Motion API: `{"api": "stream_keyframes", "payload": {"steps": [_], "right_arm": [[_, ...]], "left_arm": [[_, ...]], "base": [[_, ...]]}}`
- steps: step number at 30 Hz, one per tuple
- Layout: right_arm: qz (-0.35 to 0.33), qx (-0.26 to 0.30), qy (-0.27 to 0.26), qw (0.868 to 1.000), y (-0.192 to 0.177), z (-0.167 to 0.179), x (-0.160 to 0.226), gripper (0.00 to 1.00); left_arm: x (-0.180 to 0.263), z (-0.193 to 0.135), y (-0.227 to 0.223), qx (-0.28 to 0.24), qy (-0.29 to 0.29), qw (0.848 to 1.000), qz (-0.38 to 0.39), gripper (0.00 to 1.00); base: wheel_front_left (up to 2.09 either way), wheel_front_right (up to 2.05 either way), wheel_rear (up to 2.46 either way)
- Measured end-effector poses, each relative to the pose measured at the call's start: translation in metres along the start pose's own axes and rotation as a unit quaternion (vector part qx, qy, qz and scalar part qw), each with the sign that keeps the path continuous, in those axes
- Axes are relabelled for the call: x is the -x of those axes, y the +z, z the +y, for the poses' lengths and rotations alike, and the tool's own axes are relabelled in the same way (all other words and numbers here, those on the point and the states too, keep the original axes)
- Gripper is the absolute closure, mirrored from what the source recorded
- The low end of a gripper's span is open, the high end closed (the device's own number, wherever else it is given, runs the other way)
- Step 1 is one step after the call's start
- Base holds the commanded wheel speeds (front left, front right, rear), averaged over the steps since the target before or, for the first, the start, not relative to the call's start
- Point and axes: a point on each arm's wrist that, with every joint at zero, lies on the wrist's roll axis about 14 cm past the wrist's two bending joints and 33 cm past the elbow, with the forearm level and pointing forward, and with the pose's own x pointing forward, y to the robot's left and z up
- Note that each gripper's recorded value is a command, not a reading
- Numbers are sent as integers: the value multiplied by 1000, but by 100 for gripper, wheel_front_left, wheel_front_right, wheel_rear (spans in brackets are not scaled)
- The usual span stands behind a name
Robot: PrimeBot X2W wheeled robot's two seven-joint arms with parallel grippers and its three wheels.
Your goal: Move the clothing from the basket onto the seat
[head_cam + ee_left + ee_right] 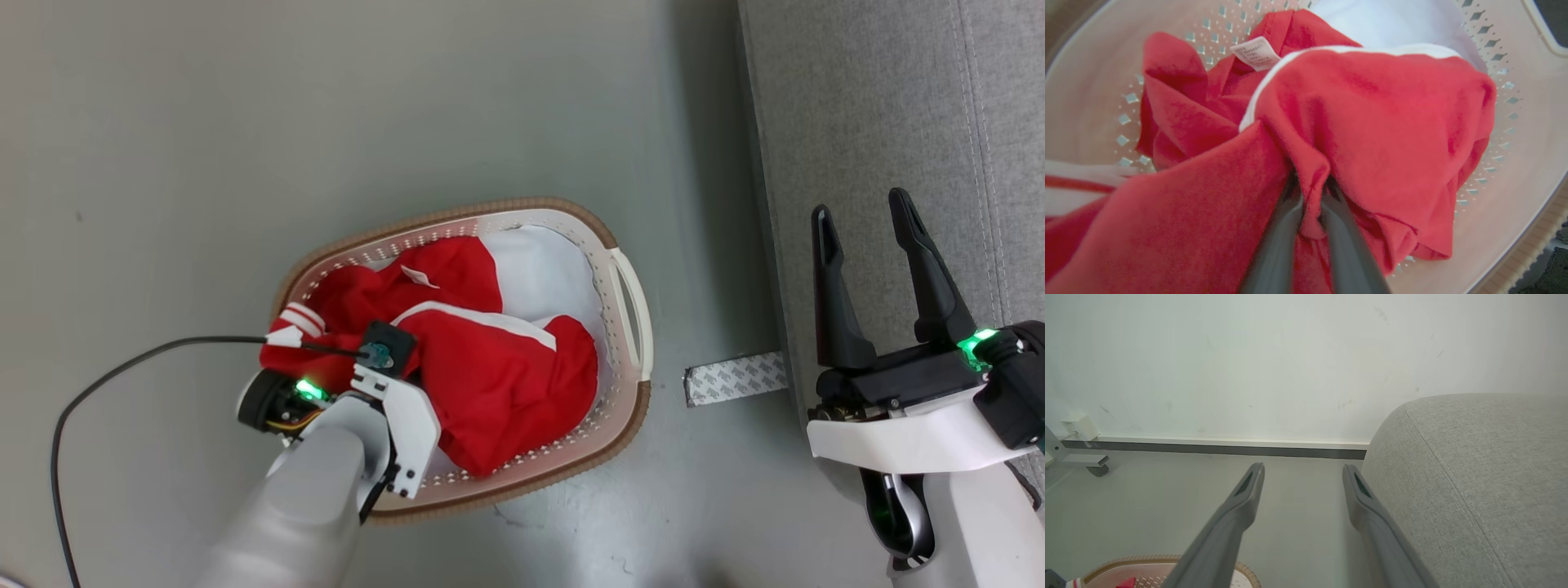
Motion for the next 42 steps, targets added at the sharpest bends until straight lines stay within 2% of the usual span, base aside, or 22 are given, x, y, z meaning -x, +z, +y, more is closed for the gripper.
{"api": "stream_keyframes", "payload": {"steps": [7, 13, 20, 25, 42], "right_arm": [[-2, -5, 2, 1000, 6, 4, 6, 0], [-13, -12, 9, 1000, 23, 14, 23, 0], [-43, -17, 16, 999, 52, 24, 48, 0], [-63, -22, 24, 997, 70, 32, 66, 0], [-95, -24, 30, 995, 91, 40, 119, 0]], "left_arm": [[20, 3, 42, 27, 1, 995, -91, 100], [63, -2, 69, 52, 10, 986, -159, 100], [124, -7, 103, 70, 32, 968, -240, 100], [168, -6, 123, 72, 62, 950, -297, 100], [320, -8, 178, 74, 124, 868, -476, 100]], "base": [[0, 0, 0], [0, 0, 0], [0, 0, 0], [0, 0, 0], [0, 0, 0]]}}
